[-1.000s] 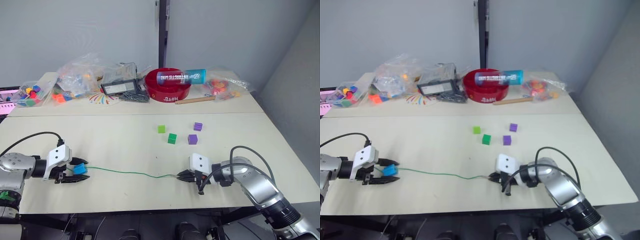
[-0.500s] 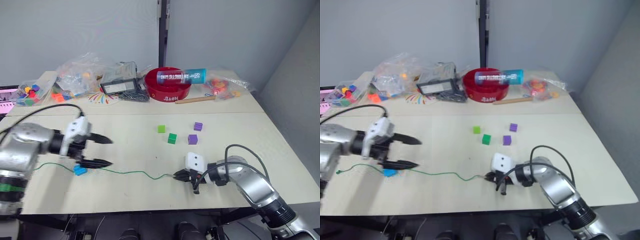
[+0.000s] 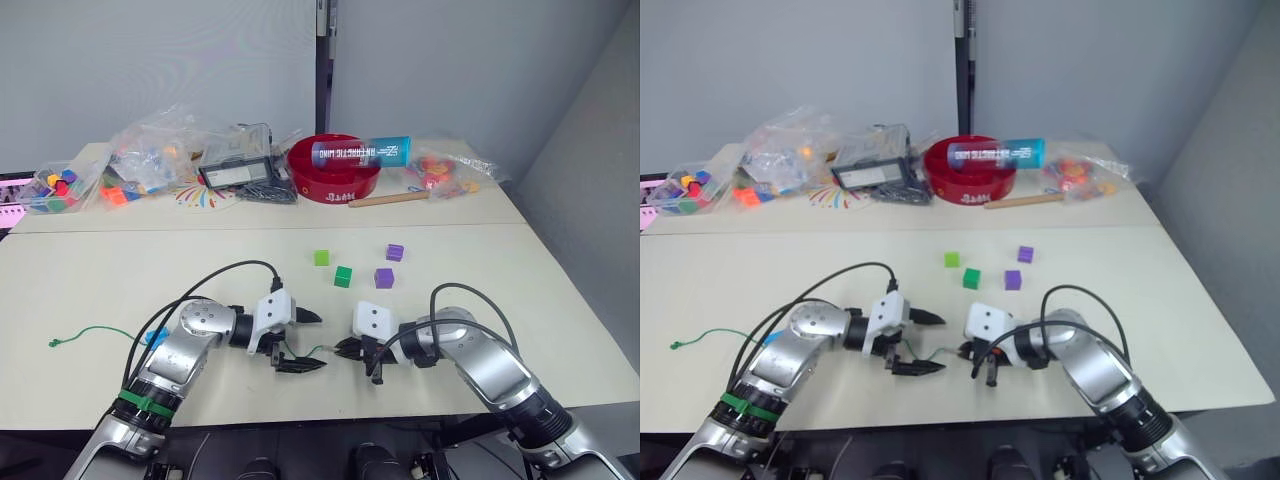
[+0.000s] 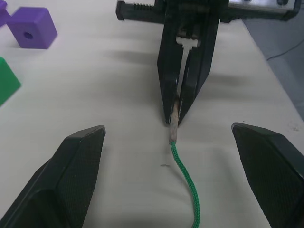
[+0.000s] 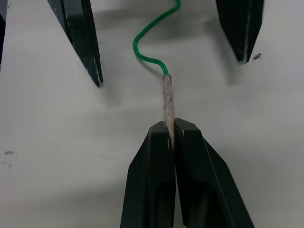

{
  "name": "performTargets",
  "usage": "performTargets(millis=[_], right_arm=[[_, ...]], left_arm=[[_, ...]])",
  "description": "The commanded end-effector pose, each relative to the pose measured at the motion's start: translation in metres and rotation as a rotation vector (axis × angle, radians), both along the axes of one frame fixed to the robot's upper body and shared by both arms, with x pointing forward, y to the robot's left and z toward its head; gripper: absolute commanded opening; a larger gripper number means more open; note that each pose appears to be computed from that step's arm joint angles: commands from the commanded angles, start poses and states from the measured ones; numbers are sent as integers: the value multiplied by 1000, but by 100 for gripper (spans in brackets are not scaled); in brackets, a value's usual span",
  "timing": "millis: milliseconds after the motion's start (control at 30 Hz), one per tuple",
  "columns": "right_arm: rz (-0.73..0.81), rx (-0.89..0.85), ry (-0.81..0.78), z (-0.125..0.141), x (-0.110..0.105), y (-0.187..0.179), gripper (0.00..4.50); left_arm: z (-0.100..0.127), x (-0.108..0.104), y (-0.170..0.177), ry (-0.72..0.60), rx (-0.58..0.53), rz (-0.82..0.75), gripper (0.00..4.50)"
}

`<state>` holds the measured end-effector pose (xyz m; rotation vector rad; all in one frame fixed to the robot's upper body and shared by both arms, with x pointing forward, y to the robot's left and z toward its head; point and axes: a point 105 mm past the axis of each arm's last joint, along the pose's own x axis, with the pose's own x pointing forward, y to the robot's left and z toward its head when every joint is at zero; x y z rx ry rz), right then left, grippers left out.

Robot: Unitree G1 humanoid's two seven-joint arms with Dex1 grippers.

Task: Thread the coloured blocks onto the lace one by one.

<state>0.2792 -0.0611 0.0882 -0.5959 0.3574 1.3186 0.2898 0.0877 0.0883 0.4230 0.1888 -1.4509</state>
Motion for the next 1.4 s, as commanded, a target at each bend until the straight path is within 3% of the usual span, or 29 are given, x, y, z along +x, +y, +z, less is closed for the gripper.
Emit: performTargets(millis=[33,167,267,633,1033,1400], right_arm=[[12,-7,-14,2,-2,2,0],[13,-7,-13,2,-2,2,0],[13,-5,-11,2,-2,3,0],[13,-6,-14,2,-2,3,0],[18,7,-12,5,-3,4,0],[-83,121,-38,32,-2,-16,370]], left_arm=[[4,0,-3,-26,-19,-22,449],[6,3,-10,-38,-27,-38,449],[4,3,-14,-35,-32,-40,369],[-1,1,-15,-19,-17,-49,3],[0,5,-15,-27,-18,-40,3],[5,9,-3,-35,-14,-25,0]])
